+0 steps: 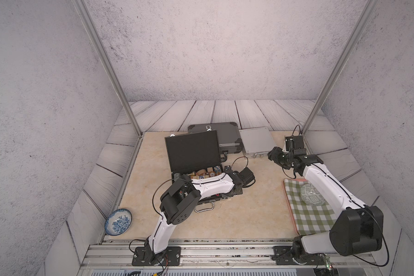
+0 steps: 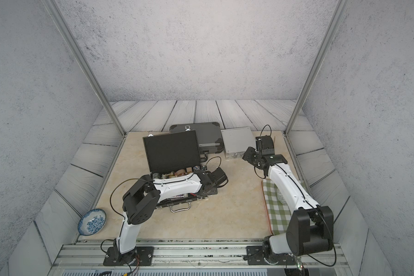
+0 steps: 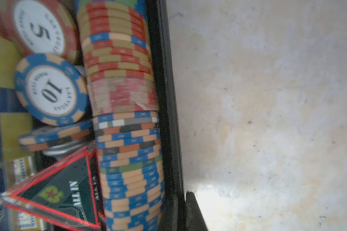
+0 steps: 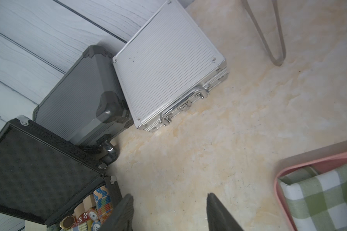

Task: Close the poker set cases
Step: Move the poker set case to the center of the board.

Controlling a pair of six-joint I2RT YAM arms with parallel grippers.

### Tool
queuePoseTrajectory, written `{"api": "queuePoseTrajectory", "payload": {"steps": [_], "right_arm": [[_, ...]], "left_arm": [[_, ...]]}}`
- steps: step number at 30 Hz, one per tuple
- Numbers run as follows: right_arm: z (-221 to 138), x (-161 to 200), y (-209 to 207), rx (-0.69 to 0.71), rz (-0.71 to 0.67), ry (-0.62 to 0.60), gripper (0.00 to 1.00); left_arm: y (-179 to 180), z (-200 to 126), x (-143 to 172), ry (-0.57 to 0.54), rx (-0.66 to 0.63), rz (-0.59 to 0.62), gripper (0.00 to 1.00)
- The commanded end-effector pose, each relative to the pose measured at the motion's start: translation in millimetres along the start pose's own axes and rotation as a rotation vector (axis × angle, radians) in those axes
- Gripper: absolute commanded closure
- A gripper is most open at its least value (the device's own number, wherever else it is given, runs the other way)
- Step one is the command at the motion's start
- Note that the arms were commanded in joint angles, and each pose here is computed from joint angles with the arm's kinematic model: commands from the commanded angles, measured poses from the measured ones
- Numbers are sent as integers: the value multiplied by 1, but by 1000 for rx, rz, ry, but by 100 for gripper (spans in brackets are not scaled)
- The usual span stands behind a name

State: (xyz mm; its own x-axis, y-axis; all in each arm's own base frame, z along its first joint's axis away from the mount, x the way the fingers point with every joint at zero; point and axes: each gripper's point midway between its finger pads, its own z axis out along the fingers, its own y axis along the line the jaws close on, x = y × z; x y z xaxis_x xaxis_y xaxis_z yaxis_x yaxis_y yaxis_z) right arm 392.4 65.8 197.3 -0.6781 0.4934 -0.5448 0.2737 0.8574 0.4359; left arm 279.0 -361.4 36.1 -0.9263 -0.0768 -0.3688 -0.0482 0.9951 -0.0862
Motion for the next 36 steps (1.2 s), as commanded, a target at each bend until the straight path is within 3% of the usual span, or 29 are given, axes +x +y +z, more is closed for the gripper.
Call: {"api": "queuePoseTrajectory", "payload": {"steps": [1,12,17,23,29,36], "right_arm": [[-19,-17,-3,14,-21,-49,40],[-18,-16,-14,30,-29,-24,40],[-17,-13,-15,34,-50,-13,40],[-12,-9,-11,12,-73,17,40],[-5,-3,-2,-38,-82,56,40],[7,10,18,-135,-109,130,40]], "left_arm": [[-52,14,30,90,166,142,97],[-98,15,30,108,250,133,94],[-105,2,20,77,285,148,81],[-105,-47,-18,-48,402,238,63],[-80,-78,-33,39,507,360,60],[-25,-93,-80,38,714,340,60]]}}
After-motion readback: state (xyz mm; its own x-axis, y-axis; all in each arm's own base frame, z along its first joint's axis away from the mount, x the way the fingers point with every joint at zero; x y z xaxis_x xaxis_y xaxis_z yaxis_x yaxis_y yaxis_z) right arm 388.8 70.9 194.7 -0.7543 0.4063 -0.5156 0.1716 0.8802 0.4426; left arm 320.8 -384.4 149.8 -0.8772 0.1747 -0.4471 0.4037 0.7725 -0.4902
